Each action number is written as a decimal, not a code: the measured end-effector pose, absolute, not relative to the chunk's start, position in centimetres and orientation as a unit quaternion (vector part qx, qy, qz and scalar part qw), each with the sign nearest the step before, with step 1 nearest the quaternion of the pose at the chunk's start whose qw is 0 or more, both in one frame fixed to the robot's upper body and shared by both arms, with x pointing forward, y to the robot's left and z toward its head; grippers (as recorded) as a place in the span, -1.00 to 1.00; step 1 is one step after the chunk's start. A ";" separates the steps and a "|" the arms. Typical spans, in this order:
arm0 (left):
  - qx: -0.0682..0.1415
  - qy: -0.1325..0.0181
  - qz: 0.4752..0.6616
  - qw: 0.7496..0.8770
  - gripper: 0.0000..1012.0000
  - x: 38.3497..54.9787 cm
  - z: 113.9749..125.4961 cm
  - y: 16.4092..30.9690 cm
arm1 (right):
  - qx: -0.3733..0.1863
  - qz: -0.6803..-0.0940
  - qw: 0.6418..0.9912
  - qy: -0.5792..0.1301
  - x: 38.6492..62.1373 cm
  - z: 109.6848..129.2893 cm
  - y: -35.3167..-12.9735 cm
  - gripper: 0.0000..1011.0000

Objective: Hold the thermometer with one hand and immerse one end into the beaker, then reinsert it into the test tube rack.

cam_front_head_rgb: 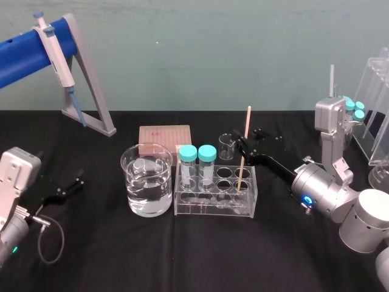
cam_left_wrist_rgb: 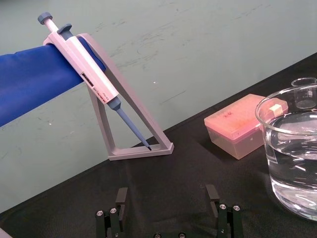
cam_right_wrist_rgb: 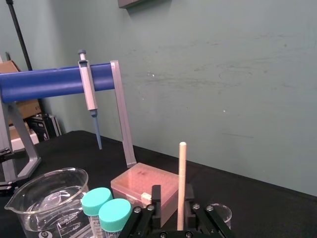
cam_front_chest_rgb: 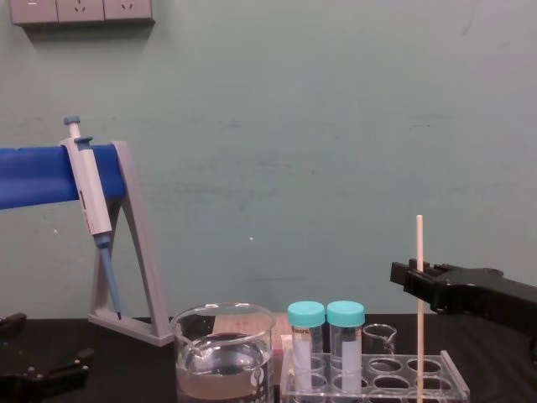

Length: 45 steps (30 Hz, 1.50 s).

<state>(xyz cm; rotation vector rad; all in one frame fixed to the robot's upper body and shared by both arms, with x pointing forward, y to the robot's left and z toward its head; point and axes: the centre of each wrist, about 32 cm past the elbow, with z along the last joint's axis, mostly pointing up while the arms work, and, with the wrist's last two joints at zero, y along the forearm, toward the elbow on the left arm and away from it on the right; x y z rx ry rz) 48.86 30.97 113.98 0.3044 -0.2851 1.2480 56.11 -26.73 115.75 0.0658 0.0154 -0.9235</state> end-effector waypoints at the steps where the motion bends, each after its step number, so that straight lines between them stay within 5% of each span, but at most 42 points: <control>1: 0.141 -0.132 0.580 0.791 0.98 48.9 114.0 31.0 | 0.031 -0.446 0.895 0.007 56.1 115.8 -26.7 -0.37; 17: 0.141 -0.132 0.580 0.791 0.98 48.9 114.0 31.0 | 0.026 -0.452 0.891 -0.002 55.8 116.4 -26.8 0.58; 24: 0.141 -0.132 0.580 0.791 0.98 48.9 114.0 31.0 | 0.035 -0.485 0.873 -0.049 53.9 119.1 -26.9 0.97; 33: 0.141 -0.132 0.580 0.791 0.98 48.9 114.0 31.0 | 0.025 -0.576 0.808 -0.122 50.1 121.8 -27.4 0.98; 45: 0.142 -0.132 0.580 0.791 0.98 48.9 114.0 31.0 | 0.004 -0.651 0.754 -0.084 49.4 117.2 -27.1 0.98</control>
